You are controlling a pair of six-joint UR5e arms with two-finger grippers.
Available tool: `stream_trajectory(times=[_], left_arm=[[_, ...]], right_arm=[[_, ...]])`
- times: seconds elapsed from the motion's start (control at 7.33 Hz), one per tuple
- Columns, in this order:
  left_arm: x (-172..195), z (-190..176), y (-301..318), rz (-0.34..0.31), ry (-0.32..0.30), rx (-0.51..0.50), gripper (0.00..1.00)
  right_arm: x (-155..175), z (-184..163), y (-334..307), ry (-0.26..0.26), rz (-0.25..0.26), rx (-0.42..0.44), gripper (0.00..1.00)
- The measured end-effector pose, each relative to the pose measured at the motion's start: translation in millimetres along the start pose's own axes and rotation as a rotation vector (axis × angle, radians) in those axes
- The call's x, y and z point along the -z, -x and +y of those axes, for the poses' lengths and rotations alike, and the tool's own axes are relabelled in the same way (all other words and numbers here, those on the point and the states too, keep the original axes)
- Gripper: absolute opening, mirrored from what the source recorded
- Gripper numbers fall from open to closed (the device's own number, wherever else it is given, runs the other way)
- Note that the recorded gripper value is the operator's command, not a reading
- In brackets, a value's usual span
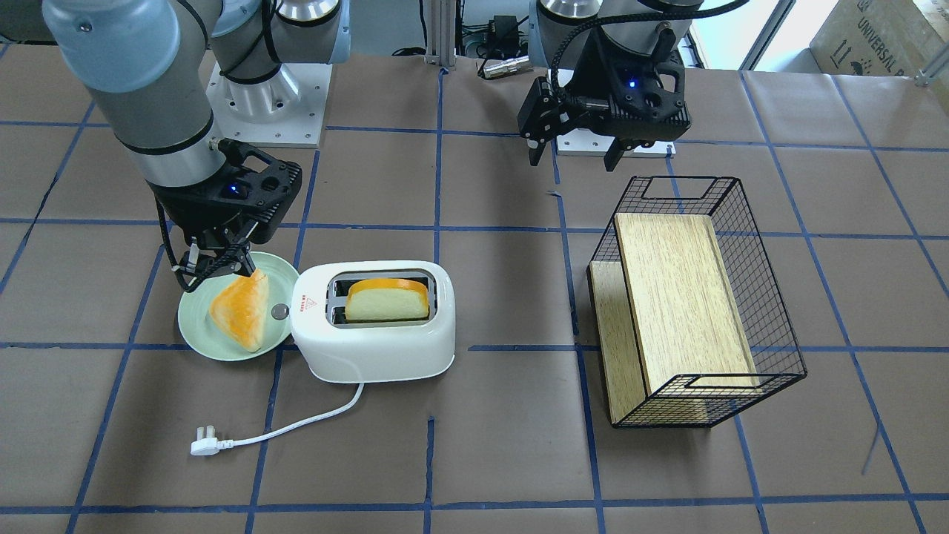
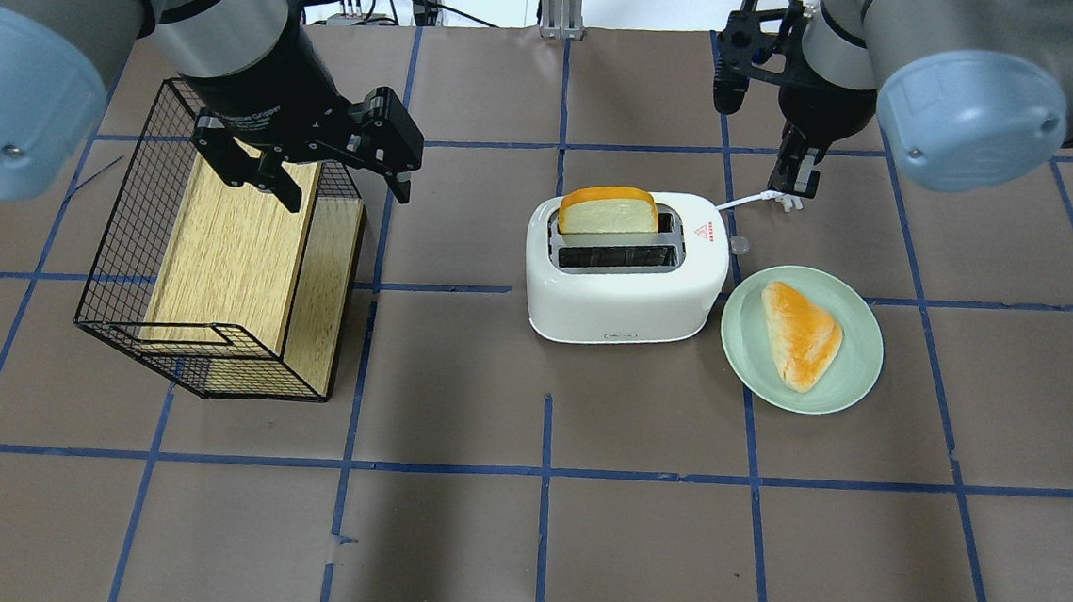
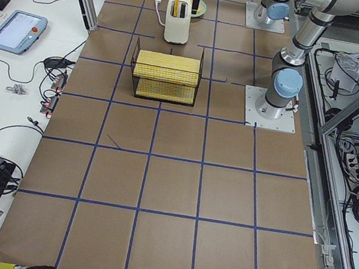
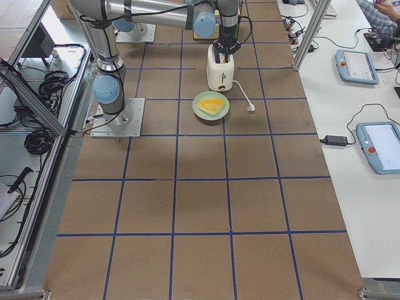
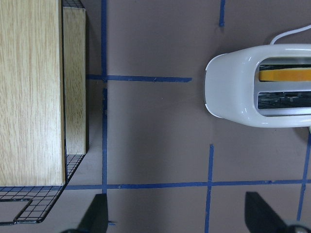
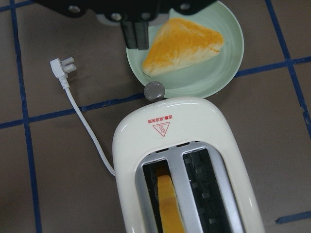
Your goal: Press toaster with right arm
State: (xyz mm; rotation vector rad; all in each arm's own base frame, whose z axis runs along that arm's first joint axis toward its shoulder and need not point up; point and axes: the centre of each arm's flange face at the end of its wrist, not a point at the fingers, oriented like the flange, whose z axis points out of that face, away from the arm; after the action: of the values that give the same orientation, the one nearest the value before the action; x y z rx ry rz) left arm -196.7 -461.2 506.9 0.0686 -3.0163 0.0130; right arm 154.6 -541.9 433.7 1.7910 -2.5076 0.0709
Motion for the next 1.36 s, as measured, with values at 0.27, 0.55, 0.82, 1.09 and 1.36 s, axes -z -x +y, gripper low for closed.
stream_trajectory(times=[0.27,0.55,0.82,1.09,1.36], left_arm=[[0,0,0,0.0,0.0,0.0,1.0],[0,0,0,0.0,0.0,0.0,1.0],[0,0,0,0.0,0.0,0.0,1.0],[0,0,0,0.0,0.0,0.0,1.0],[0,0,0,0.0,0.0,0.0,1.0]], right_arm=[[23,5,11,0.004,0.002,-0.304,0.14],[38,11,28,0.019,-0.035,-0.658,0.43],[48,9,35,-0.001,-0.076,-0.907,0.82],[50,11,33,-0.002,-0.082,-1.046,0.93],[49,13,32,0.006,-0.08,-1.131,0.99]])
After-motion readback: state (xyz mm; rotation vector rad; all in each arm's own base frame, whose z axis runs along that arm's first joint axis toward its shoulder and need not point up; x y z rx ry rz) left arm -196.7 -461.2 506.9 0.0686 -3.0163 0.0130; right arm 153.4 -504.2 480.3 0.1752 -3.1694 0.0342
